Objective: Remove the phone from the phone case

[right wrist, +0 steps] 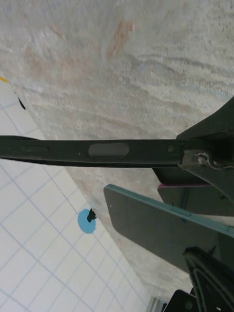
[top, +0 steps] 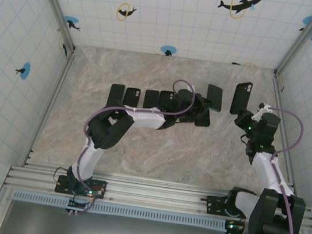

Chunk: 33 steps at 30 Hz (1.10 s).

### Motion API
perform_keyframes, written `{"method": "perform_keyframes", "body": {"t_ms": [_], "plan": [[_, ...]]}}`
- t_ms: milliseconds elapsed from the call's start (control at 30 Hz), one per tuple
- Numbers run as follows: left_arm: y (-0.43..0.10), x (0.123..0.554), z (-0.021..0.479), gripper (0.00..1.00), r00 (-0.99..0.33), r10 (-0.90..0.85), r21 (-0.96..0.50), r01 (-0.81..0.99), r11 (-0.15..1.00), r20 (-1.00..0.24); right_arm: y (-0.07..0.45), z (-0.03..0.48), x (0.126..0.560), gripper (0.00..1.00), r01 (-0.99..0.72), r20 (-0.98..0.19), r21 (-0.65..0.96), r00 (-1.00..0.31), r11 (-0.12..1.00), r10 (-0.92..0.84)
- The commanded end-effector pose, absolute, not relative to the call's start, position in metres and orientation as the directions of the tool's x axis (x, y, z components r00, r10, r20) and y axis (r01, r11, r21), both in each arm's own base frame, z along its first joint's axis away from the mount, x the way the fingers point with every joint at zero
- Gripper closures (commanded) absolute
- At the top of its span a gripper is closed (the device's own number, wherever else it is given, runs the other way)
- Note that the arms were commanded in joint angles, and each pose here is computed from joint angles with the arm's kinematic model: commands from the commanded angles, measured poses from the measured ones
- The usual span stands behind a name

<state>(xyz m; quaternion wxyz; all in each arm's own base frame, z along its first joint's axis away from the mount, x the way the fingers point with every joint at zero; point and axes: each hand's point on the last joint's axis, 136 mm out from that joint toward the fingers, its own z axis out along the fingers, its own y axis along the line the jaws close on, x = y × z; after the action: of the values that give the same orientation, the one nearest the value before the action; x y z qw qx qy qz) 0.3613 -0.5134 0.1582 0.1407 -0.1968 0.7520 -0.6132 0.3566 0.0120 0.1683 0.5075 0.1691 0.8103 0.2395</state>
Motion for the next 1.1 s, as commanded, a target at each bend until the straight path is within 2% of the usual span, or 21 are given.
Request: {"method": "perform_keyframes", "body": {"t_ms": [0,267,333,833,1067], "plan": [[-0.53,0.369,0.171,1.0,-0.869,-0.493,-0.987,-0.109,0.12,0.036,0.002,0.177,0.362,0.96,0.032,-0.755,0.538,-0.426,0.843,0.498],[-0.55,0.376,0.132,1.0,-0.851,-0.523,-0.973,-0.16,0.169,0.049,-0.007,0.165,0.362,0.96,0.071,-0.748,0.522,-0.441,0.85,0.497],[-0.555,0.377,0.107,1.0,-0.85,-0.524,-0.962,-0.186,0.2,0.056,-0.007,0.161,0.362,0.96,0.076,-0.745,0.52,-0.448,0.851,0.495],[-0.582,0.384,0.059,1.0,-0.844,-0.53,-0.931,-0.252,0.266,0.077,-0.015,0.145,0.356,0.96,0.117,-0.741,0.481,-0.476,0.869,0.474],[-0.593,0.374,0.045,0.95,-0.86,-0.505,-0.915,-0.265,0.305,0.08,-0.017,0.137,0.354,0.96,0.127,-0.734,0.476,-0.489,0.87,0.472]]}}
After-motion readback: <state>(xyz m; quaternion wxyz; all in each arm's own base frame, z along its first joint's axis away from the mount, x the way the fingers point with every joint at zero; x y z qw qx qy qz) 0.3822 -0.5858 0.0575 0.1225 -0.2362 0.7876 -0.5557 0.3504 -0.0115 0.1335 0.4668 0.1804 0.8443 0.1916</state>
